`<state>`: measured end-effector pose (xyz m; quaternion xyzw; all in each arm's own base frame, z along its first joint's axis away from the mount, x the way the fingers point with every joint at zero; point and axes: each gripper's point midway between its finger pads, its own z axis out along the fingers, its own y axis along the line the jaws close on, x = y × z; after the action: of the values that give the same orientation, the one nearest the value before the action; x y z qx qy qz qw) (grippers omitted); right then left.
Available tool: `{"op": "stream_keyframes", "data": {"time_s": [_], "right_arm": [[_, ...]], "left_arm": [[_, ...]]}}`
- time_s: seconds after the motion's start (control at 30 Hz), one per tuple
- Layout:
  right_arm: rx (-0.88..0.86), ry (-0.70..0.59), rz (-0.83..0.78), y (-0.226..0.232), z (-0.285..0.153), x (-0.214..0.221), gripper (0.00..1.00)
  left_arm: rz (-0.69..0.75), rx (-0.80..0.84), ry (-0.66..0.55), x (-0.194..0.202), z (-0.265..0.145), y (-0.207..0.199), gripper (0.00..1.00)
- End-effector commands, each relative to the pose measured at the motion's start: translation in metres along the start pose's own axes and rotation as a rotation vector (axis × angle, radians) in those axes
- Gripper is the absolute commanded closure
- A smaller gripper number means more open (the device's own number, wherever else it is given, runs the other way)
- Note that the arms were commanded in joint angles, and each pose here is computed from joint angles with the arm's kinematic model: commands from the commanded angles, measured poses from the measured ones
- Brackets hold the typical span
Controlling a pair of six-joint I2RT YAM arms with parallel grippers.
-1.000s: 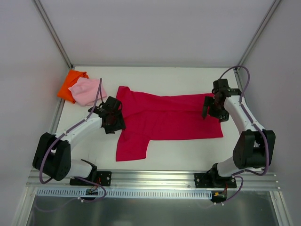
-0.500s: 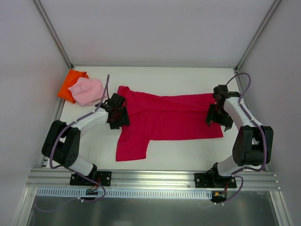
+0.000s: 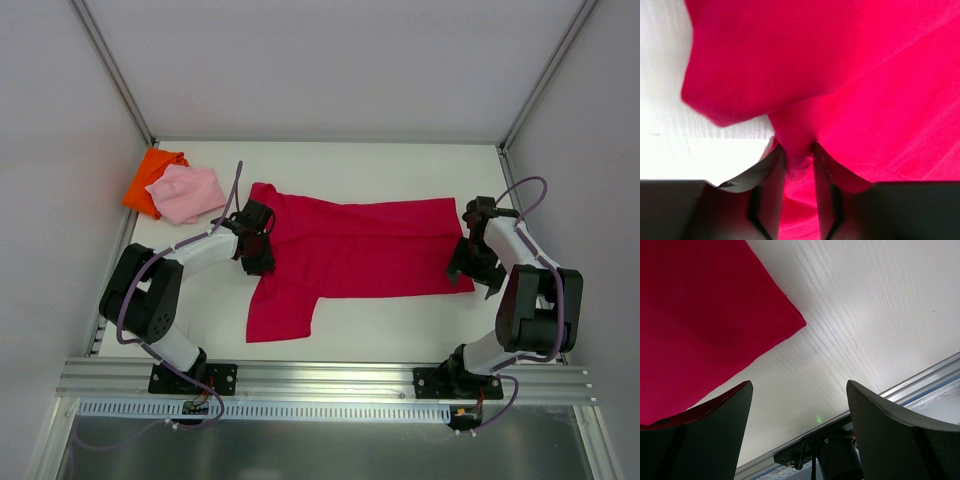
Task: Fold and stack the t-shirts
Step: Grap the side of the flattened tshirt closest away from the robot with both arms
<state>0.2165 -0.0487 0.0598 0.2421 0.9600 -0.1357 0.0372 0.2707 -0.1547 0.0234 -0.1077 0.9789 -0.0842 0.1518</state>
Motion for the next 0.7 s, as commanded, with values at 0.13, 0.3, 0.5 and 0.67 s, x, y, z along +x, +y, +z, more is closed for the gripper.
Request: {"op": "stream_keyframes", "data": {"time_s": [0.13, 0.3, 0.5, 0.67], "right_arm": [[-0.015, -0.056, 0.057, -0.003, -0.007, -0.004, 0.20], [-0.028, -0.054, 0.056, -0.001, -0.008, -0.004, 0.19], [-0.047, -0.024, 0.056, 0.005, 0.004, 0.004, 0.19], [-0.084, -0.017, 0.064, 0.015, 0.007, 0.002, 0.20]], "left_arm": [[0.020, 0.000, 0.012, 0.004, -0.004, -0.002, 1.00], [0.017, -0.022, 0.004, 0.003, -0.010, 0.003, 1.00], [0.016, -0.080, -0.022, 0.002, -0.023, 0.016, 1.00], [-0.008, -0.130, -0.062, 0.001, -0.037, 0.031, 1.00]]}}
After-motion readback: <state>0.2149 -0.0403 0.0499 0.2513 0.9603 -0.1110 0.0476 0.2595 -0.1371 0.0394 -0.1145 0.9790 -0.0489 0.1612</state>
